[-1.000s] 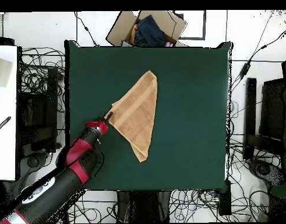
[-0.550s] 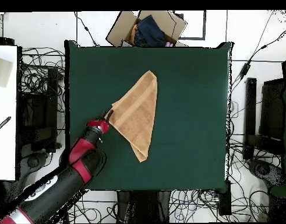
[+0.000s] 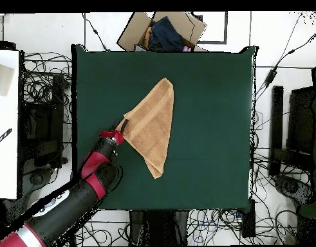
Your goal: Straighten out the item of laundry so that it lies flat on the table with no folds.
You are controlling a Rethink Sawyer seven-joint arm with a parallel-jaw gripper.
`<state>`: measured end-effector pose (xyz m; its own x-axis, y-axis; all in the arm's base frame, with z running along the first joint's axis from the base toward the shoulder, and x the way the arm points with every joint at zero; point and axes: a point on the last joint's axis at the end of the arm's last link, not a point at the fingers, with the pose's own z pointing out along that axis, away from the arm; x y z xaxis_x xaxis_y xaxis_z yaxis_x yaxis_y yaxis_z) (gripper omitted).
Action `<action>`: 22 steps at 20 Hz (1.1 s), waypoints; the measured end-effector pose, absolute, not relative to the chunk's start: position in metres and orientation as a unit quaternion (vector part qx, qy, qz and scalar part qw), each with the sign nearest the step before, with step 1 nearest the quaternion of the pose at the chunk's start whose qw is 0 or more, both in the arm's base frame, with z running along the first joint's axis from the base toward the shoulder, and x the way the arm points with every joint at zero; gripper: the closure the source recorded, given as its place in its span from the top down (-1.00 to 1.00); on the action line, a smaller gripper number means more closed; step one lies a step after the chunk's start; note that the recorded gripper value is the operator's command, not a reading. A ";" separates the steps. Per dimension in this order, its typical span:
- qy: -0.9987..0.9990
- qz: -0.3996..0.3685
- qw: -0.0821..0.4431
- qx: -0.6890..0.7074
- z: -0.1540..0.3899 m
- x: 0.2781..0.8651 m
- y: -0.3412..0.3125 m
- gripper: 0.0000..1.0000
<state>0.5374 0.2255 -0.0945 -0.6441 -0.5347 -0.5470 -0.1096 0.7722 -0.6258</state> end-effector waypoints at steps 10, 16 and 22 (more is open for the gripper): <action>0.860 -0.274 0.389 -0.187 -0.097 0.539 0.224 1.00; 0.858 -0.272 0.393 -0.188 -0.097 0.538 0.224 1.00; 0.857 -0.271 0.395 -0.191 -0.097 0.538 0.223 1.00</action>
